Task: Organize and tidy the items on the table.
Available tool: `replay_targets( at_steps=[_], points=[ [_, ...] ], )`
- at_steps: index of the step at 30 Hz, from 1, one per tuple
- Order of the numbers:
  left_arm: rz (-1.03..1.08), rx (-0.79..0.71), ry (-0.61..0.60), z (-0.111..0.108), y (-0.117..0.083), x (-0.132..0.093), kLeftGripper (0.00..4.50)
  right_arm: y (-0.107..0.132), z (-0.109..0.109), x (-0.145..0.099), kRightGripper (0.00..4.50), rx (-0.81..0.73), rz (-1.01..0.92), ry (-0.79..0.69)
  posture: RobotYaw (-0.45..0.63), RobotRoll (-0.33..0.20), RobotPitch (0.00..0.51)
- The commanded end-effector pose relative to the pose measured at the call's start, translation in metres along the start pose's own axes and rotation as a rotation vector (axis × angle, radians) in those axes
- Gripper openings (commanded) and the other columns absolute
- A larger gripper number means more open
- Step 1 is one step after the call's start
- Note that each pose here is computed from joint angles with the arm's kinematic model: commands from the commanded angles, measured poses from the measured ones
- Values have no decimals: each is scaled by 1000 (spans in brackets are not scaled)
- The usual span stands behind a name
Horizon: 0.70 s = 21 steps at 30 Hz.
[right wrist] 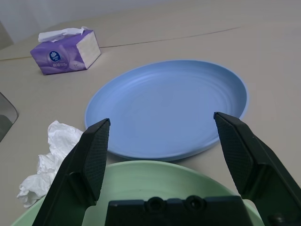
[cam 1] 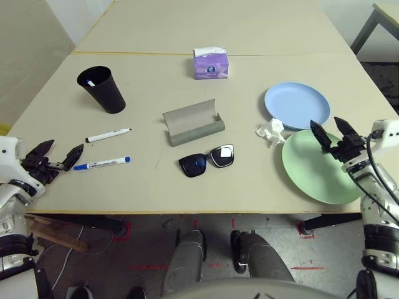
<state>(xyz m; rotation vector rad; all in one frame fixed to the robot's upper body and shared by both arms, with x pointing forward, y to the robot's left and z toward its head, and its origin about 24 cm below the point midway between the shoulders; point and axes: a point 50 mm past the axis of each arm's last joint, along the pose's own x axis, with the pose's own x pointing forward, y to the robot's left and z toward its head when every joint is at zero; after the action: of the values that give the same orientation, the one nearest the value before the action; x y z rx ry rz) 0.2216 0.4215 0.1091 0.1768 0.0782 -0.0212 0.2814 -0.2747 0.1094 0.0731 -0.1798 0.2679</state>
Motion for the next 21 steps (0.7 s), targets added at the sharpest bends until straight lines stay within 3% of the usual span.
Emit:
replay_targets(
  at_steps=[1, 7, 21],
  points=[
    [-10, -10, 5, -3, -4, 3, 4500, -6, 2, -7, 4468, -5, -17, 7, 65, 0, 193],
    [-29, -39, -2, -10, -17, 11, 4500, -29, 13, -16, 4468, -40, -77, -1, 69, 0, 190],
    [-44, -55, -4, -12, -22, 17, 4500, -33, 15, -14, 4468, -56, -72, 5, 45, 0, 179]
  ],
)
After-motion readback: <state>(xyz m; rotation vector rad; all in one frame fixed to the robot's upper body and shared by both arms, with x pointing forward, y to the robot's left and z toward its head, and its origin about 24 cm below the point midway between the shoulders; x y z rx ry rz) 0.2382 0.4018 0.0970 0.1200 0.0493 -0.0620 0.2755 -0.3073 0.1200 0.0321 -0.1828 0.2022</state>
